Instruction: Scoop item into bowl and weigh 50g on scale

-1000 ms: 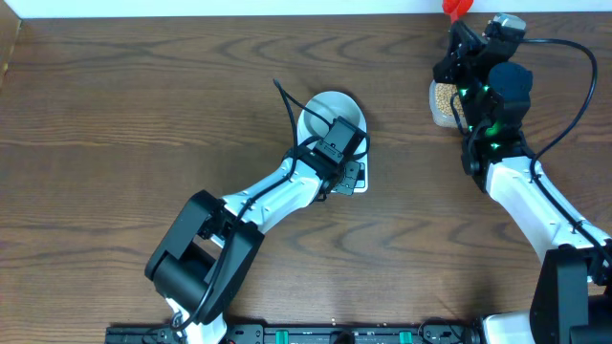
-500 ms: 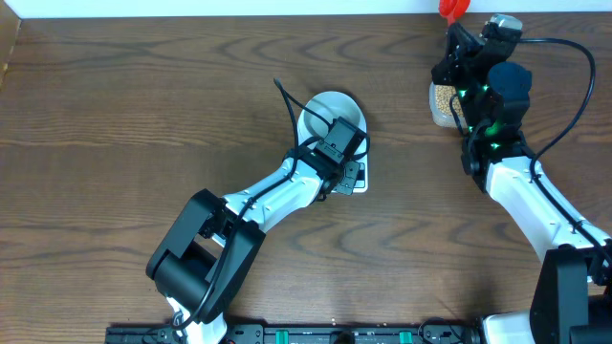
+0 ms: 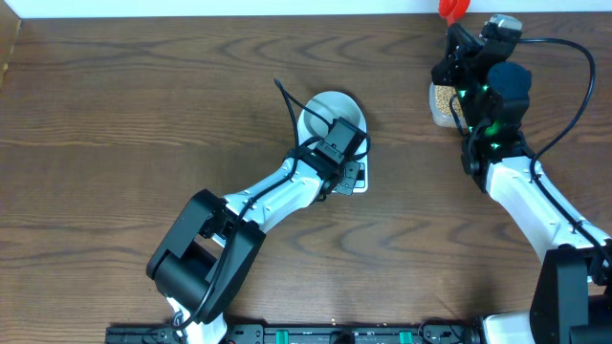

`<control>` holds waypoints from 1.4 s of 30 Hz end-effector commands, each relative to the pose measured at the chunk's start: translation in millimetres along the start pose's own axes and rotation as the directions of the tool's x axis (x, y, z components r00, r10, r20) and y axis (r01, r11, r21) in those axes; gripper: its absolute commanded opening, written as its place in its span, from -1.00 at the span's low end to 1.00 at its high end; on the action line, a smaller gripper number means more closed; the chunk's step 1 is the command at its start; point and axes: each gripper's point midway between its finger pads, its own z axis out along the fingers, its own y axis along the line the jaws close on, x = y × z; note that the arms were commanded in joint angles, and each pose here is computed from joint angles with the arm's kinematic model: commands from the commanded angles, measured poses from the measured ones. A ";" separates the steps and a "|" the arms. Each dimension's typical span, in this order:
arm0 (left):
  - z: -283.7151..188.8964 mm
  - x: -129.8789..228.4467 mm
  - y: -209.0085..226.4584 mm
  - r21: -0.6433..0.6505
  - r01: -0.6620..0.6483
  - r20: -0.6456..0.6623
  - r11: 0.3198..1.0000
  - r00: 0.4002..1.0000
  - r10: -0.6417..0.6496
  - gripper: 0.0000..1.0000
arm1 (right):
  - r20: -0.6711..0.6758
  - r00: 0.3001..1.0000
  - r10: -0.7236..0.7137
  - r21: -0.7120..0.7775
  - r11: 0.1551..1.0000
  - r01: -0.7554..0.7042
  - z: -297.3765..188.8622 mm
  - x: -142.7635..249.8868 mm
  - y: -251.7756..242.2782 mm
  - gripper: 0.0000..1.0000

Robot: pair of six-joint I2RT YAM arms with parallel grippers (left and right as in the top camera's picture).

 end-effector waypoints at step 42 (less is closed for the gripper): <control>-24.1 -15.1 0.4 -0.010 -0.074 0.047 0.997 0.996 0.074 -0.85 | 0.012 1.000 -0.017 -0.015 1.000 0.017 1.8 -8.1 7.8 -0.98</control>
